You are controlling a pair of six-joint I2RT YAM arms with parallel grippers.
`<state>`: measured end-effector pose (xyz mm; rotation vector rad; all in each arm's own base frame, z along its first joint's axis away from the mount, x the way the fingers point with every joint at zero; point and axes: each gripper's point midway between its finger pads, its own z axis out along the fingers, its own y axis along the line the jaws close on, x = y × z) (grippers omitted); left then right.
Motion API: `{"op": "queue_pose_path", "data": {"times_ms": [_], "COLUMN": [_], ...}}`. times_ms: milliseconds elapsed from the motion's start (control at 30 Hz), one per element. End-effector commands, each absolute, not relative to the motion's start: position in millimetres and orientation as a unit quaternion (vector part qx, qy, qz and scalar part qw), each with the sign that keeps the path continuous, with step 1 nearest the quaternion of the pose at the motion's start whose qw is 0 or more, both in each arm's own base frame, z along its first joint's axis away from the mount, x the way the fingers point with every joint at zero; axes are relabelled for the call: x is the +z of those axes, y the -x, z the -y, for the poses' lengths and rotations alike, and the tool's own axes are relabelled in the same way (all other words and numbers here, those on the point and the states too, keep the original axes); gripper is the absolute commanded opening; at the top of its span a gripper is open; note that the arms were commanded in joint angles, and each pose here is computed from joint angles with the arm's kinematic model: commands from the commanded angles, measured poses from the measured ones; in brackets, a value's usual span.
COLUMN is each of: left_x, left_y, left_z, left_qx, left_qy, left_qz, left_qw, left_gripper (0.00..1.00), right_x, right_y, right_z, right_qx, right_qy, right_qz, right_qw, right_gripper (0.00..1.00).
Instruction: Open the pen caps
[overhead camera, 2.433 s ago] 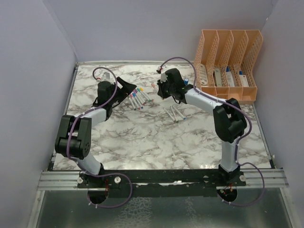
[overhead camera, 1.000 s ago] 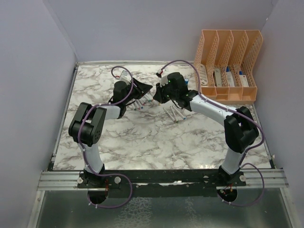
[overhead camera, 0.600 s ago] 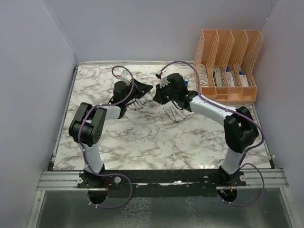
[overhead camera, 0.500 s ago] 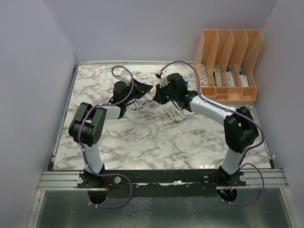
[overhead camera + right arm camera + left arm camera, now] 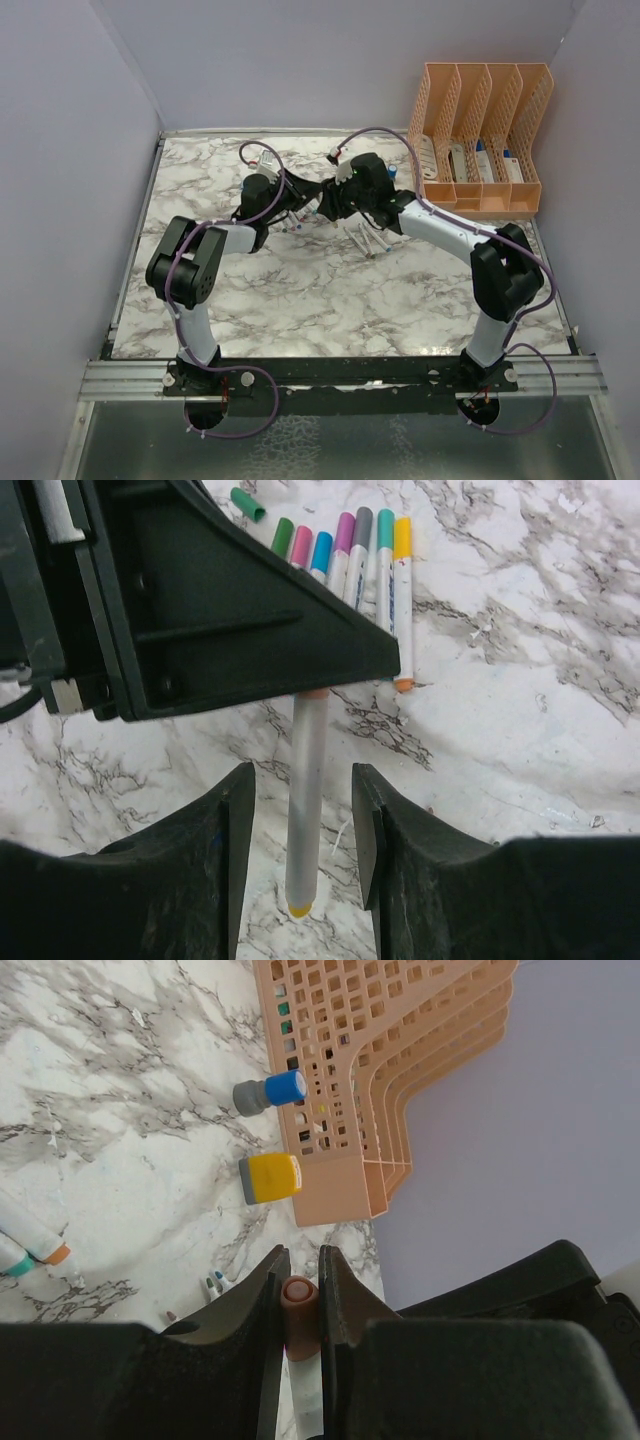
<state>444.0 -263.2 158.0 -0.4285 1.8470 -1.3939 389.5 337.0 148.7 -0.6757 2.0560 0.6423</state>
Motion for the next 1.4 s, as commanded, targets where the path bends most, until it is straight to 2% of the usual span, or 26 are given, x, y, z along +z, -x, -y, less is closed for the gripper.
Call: {"op": "queue_pose_path", "data": {"times_ms": [0, 500, 567, 733, 767, 933, 1200, 1367], "left_x": [174, 184, 186, 188, 188, 195, 217, 209], "left_y": [-437, -431, -430, -429, -429, -435, -493, -514], "left_z": [275, 288, 288, 288, 288, 285, 244, 222], "left_qx": [-0.567, -0.577, -0.577, -0.577, -0.577, -0.571, -0.531, -0.509], "left_qy": [0.143, 0.131, 0.131, 0.131, 0.132, 0.132, 0.149, 0.164], "left_qz": [-0.712, -0.707, -0.706, -0.705, -0.704, -0.7, -0.696, -0.703], "left_qw": [0.389, 0.388, 0.389, 0.391, 0.392, 0.407, 0.46, 0.469], "left_gripper": [0.0, 0.0, 0.0, 0.0, 0.0, 0.0, 0.0, 0.0], "right_x": [162, 150, 148, 148, 148, 145, 121, 98], "right_y": [-399, -403, -402, -403, -403, -398, -361, -337], "right_z": [-347, -348, -348, -347, -346, -342, -315, -295], "right_qx": [0.263, 0.257, 0.257, 0.255, 0.254, 0.248, 0.239, 0.226], "right_qy": [0.273, 0.271, 0.27, 0.27, 0.269, 0.273, 0.272, 0.267], "right_qz": [-0.812, -0.817, -0.818, -0.819, -0.819, -0.823, -0.845, -0.86], "right_qw": [0.444, 0.439, 0.438, 0.438, 0.439, 0.431, 0.393, 0.371], "right_gripper": [0.43, 0.36, 0.31, 0.04, 0.02, 0.01, 0.01, 0.01]}}
